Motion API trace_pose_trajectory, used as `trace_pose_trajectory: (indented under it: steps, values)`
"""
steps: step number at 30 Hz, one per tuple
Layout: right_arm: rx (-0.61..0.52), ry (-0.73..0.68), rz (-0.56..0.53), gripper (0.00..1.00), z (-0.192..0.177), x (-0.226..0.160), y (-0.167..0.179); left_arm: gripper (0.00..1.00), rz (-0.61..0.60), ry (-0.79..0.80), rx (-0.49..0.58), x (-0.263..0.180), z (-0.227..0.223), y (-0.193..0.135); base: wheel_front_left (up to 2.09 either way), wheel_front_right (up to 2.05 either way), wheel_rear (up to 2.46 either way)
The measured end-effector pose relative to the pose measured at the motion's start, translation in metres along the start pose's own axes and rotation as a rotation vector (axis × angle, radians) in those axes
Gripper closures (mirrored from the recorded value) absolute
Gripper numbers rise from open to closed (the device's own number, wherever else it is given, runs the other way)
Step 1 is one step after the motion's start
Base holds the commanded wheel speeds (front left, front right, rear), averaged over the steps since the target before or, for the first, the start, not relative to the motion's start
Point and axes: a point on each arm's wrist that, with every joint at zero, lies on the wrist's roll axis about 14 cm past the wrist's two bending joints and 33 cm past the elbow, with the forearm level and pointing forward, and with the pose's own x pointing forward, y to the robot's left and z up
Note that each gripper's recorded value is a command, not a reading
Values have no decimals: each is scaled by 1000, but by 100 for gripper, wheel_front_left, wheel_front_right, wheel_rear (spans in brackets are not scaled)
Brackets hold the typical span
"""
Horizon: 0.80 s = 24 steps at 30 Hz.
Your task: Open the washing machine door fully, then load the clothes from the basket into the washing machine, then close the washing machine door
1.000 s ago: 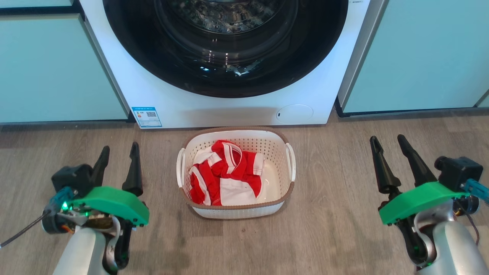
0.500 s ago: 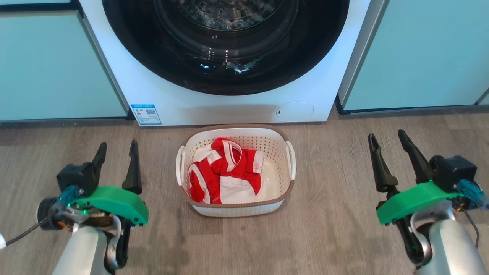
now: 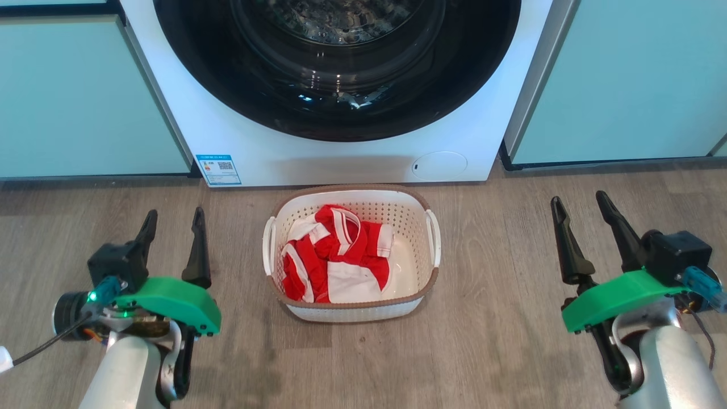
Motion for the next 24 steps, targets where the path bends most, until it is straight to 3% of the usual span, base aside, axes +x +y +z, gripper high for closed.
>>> trace_pose_trajectory:
  steps: [24]
  values:
    - [4,-2,-16,0,0,-2,-4,0,-14,12,22,0,-3,-3,3,3,-6]
